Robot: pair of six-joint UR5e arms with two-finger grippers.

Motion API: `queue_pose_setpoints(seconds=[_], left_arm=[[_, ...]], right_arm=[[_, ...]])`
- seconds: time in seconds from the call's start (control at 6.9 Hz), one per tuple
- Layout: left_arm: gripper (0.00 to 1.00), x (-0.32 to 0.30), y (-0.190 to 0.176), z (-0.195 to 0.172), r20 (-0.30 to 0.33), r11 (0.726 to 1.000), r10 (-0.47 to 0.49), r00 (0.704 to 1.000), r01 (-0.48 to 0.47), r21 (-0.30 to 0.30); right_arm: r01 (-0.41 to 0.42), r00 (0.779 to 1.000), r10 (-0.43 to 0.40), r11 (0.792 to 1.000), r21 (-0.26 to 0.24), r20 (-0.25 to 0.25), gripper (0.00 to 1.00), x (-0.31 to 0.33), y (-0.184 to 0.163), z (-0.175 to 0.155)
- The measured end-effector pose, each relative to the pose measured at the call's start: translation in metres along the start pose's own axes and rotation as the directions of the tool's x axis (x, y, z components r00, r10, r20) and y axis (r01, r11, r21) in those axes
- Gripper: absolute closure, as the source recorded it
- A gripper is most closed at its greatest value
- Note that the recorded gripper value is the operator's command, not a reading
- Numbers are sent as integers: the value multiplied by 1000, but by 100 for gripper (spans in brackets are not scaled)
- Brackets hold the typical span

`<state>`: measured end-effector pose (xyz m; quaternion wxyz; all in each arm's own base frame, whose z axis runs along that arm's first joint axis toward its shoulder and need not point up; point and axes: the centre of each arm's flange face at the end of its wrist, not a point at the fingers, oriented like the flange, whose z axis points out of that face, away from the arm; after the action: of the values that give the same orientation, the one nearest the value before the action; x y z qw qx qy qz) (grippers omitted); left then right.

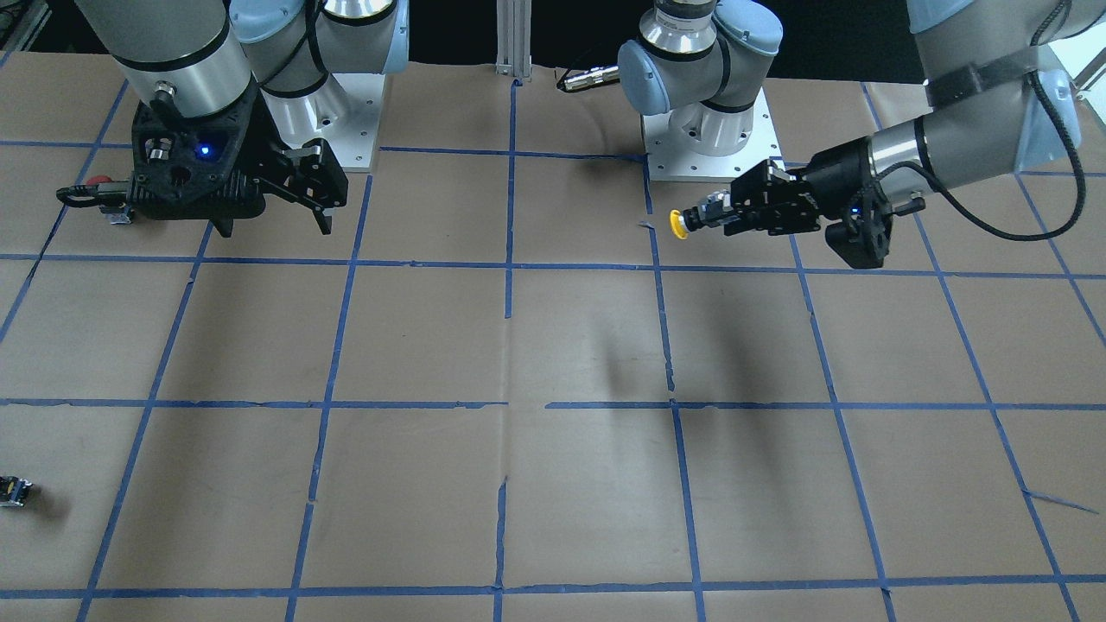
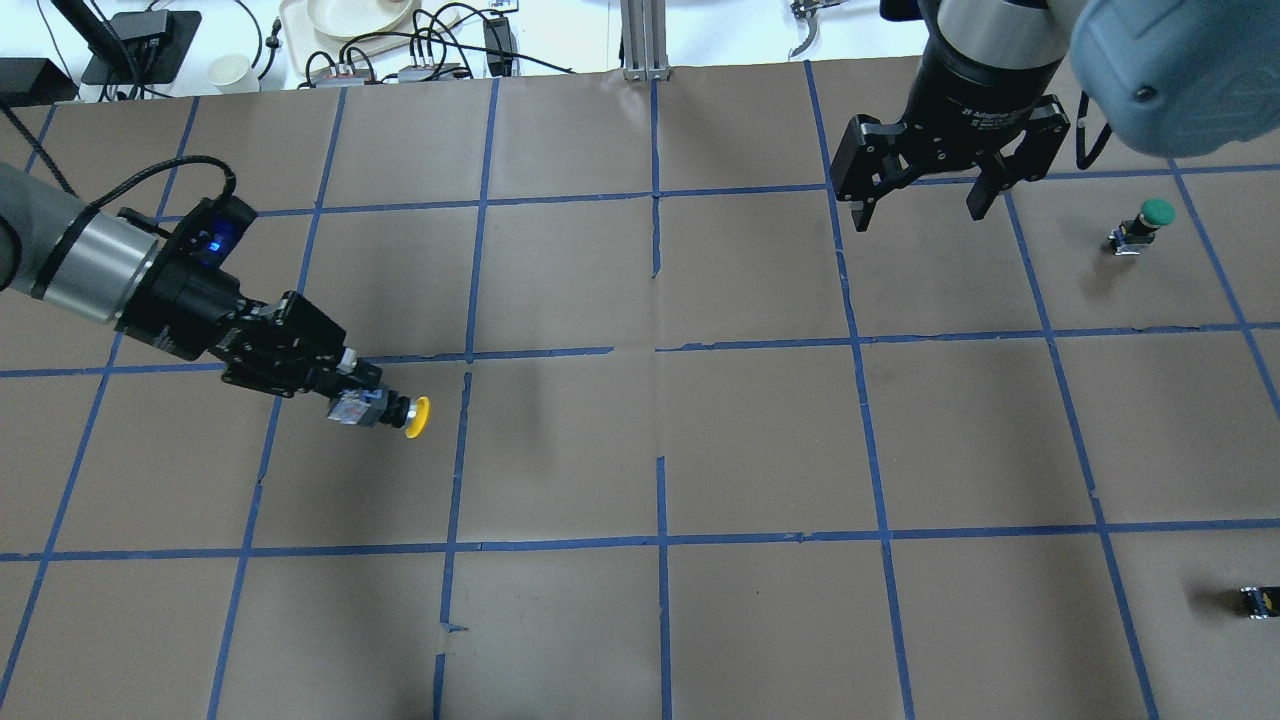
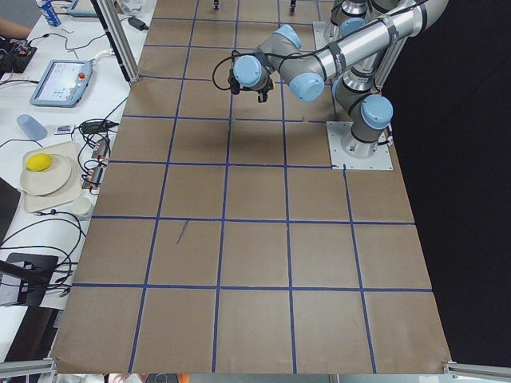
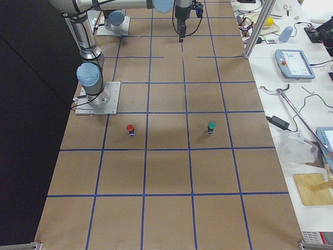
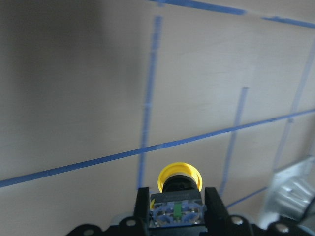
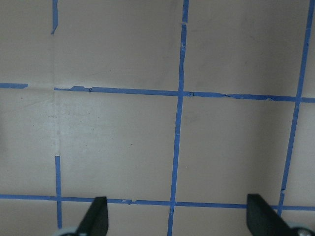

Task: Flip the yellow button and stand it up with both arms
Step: 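Carry the yellow button toward the table center while the right arm approaches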

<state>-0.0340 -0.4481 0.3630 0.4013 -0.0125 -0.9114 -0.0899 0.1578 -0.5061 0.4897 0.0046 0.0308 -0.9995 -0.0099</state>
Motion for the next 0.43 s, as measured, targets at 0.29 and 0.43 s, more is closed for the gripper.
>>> queue_pose_setpoints(seconds=[0.29,0.43], left_arm=[[81,65,-7,42,-217,996,74,973,-63,57],[82,85,-6,52,-291,994,96,952,-74,85]], right_arm=[[-37,999,37,999,-11,38,0,11,-4,0],[-102,989,105,994,-38,100,0,26,-4,-2]])
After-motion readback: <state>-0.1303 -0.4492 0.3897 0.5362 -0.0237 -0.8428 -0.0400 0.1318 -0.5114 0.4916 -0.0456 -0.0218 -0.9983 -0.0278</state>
